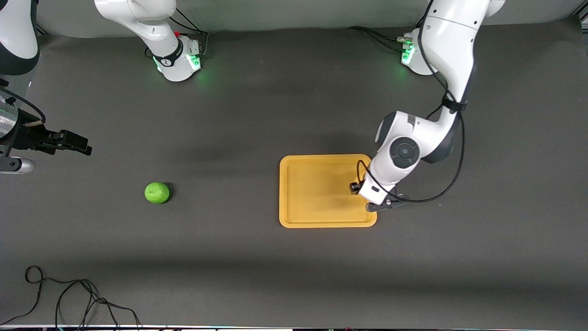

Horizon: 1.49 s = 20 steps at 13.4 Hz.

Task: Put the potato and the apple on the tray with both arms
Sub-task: 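Carry the potato with the left gripper over the yellow tray, then release the potato onto the tray while the right gripper reaches the apple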

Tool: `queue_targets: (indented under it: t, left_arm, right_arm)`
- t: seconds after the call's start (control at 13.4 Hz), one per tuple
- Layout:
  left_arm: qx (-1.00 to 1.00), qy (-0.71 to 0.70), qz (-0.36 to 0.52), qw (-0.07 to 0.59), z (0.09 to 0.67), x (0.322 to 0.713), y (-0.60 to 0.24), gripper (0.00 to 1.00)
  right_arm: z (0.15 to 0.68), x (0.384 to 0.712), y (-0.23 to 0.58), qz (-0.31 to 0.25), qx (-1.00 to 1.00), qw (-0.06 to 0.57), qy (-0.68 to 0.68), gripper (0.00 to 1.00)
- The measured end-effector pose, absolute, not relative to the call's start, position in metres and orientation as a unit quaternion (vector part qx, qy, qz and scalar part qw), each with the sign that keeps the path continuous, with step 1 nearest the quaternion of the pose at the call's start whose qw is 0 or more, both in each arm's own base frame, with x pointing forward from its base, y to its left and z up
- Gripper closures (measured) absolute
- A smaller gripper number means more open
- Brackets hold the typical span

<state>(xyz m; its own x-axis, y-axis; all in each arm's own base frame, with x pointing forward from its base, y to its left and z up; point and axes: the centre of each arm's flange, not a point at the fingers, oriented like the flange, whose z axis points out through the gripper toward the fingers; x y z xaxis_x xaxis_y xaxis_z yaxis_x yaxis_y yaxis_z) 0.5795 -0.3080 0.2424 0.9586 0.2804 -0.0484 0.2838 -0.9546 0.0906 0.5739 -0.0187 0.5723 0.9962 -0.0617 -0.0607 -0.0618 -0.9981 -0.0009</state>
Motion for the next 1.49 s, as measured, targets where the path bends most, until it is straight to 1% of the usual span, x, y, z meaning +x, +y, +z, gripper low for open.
queue_targets:
  t: [0.22, 0.59, 0.89, 0.97, 1.04, 1.26, 1.49]
  left_arm:
    - [0.985, 0.159, -0.013, 0.059, 0.234, 0.582, -0.331, 0.35]
    - [0.985, 0.163, -0.002, 0.061, 0.201, 0.585, -0.334, 0.35]
    - [0.985, 0.161, -0.001, 0.062, 0.200, 0.584, -0.336, 0.35]
    - [0.985, 0.162, -0.001, 0.062, 0.200, 0.584, -0.336, 0.30]
    - [0.985, 0.161, 0.000, 0.063, 0.199, 0.584, -0.337, 0.30]
    - [0.985, 0.162, 0.001, 0.063, 0.198, 0.584, -0.337, 0.03]
    - [0.984, 0.163, 0.004, 0.065, 0.202, 0.587, -0.337, 0.01]
  right_arm:
    - [0.572, 0.574, -0.017, 0.030, -0.999, 0.001, 0.030, 0.00]
    - [0.572, 0.574, -0.017, 0.030, -0.999, 0.001, 0.030, 0.00]
    - [0.570, 0.576, -0.013, 0.023, -0.999, 0.001, 0.026, 0.00]
    - [0.567, 0.577, -0.009, 0.019, -1.000, 0.001, 0.022, 0.00]
    - [0.563, 0.579, -0.005, 0.015, -1.000, 0.001, 0.019, 0.00]
    - [0.534, 0.585, 0.000, -0.001, -1.000, 0.002, 0.015, 0.00]
    - [0.478, 0.589, 0.001, -0.018, -1.000, 0.004, 0.016, 0.00]
